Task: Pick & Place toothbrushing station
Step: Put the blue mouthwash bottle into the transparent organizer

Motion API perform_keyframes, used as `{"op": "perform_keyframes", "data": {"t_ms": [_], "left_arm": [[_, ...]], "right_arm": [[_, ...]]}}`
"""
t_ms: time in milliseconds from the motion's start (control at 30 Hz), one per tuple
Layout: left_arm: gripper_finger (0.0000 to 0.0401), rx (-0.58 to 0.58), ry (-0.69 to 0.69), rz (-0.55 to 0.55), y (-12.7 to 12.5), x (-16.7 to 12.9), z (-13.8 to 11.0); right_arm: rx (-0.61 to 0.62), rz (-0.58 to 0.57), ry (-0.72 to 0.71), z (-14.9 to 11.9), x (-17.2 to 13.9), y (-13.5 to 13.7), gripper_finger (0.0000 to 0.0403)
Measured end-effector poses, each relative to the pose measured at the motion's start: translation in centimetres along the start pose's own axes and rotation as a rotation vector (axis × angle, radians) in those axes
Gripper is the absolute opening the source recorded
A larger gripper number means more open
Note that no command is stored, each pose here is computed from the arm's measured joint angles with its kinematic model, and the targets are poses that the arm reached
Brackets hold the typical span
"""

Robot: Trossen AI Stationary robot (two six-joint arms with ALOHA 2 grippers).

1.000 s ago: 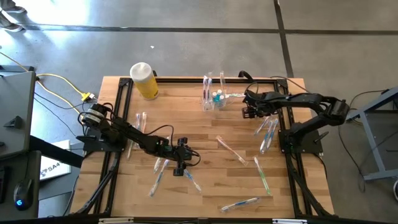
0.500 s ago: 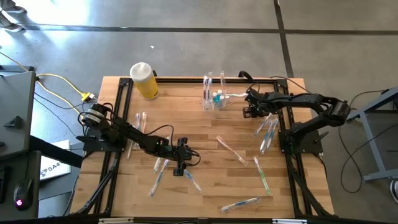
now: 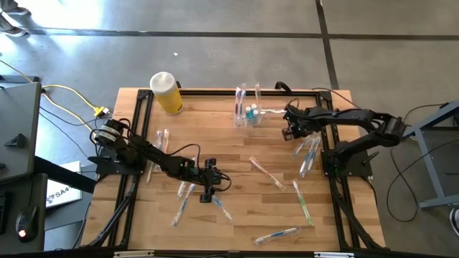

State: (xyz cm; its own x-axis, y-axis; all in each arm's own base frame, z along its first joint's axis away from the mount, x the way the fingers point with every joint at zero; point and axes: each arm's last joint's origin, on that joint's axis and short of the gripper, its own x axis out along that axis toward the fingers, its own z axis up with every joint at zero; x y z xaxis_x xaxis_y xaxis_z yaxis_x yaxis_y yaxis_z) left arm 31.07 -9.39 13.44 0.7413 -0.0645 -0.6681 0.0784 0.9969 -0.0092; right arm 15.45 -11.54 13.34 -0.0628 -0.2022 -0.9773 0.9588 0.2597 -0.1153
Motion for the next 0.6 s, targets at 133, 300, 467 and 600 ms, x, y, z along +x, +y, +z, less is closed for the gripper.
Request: {"op": "perform_keyframes", "data": {"t_ms": [133,300,467,600], "left_arm": [[0.0218,0.000,0.000,0.000,0.0,0.0,0.0],[0.0218,-0.001,-0.001,0.000,0.0,0.0,0.0],[0.0218,-0.001,-0.004,0.000,0.0,0.0,0.0],[0.0218,-0.002,-0.009,-0.001,0.0,0.0,0.1]], "right_arm": [[-0.044,-0.022,0.053,-1.8,-1.5,-0.4,0.0088],[-0.037,-0.086,0.039,-4.0,-3.8,-1.5,0.0088],[-0.021,-0.053,-0.016,-5.4,-5.6,-2.4,0.0088],[-0.029,-0.015,-0.047,-6.3,-6.8,-2.8,0.0088]]}}
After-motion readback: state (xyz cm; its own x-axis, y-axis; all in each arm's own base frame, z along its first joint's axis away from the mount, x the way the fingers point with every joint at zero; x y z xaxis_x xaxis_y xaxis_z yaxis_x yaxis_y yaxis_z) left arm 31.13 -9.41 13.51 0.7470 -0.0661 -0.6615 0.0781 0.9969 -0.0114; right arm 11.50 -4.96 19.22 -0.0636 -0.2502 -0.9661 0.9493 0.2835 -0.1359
